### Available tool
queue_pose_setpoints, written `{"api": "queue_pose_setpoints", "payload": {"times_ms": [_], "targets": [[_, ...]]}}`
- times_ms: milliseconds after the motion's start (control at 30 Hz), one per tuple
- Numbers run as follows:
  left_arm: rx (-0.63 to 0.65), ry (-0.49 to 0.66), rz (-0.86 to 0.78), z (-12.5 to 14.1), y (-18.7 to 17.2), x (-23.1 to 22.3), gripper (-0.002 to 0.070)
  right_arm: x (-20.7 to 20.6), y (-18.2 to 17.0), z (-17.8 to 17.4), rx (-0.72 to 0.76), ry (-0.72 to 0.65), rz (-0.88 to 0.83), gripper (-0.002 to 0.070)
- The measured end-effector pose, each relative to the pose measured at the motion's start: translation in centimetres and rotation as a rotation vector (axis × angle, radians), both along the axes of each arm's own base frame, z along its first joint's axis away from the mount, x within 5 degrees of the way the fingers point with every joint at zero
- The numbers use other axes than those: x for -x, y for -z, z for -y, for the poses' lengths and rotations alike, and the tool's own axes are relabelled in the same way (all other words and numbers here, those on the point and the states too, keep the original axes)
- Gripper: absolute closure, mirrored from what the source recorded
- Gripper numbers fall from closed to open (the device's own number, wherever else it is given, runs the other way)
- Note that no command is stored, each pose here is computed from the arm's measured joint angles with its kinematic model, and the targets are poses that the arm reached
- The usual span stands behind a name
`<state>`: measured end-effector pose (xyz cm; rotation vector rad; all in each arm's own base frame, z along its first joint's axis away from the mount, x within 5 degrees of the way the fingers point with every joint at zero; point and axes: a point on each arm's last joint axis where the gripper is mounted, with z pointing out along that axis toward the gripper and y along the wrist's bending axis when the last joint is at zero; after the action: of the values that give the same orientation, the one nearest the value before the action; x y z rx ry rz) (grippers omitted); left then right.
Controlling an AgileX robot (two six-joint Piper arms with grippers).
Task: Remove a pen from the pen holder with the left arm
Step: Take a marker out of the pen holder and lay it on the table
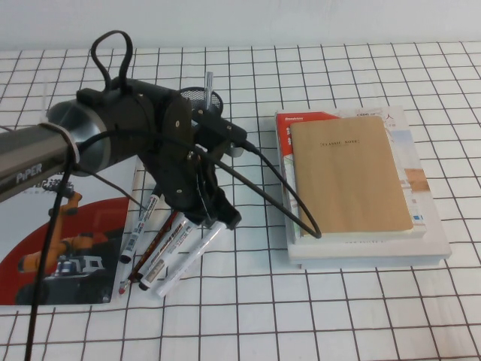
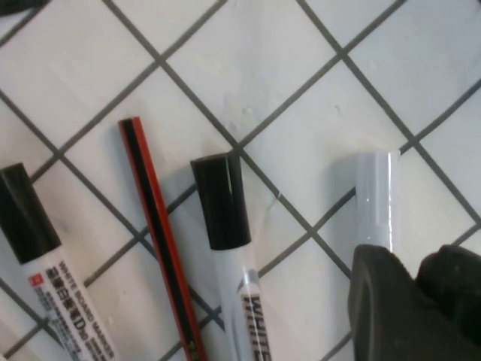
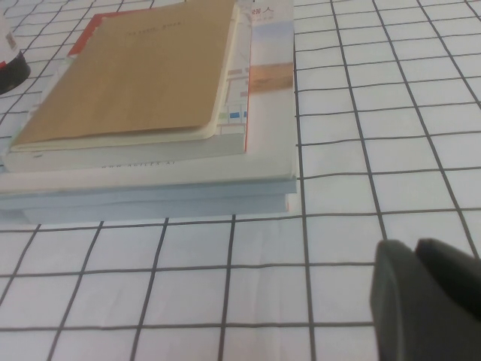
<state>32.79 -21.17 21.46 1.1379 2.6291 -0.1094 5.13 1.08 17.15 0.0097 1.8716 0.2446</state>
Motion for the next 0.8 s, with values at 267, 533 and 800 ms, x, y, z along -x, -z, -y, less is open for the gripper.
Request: {"api": "queue_pose_setpoints", "payload": {"times_ms": [267, 533, 800], "targets": [[0.005, 0.014, 0.017, 0.24, 0.63, -0.40, 0.0581, 0.00, 0.00, 0.00, 0.000, 0.000, 0.000, 0.0690], [0.010, 0.019, 0.035, 0.30, 0.58, -0.54, 0.0487, 0.00, 0.00, 0.00, 0.000, 0.000, 0.000, 0.0690], [0.001, 0.025, 0.039, 0.24, 0.58, -0.57, 0.0401, 0.00, 0.00, 0.00, 0.000, 0.000, 0.000, 0.0690]]}}
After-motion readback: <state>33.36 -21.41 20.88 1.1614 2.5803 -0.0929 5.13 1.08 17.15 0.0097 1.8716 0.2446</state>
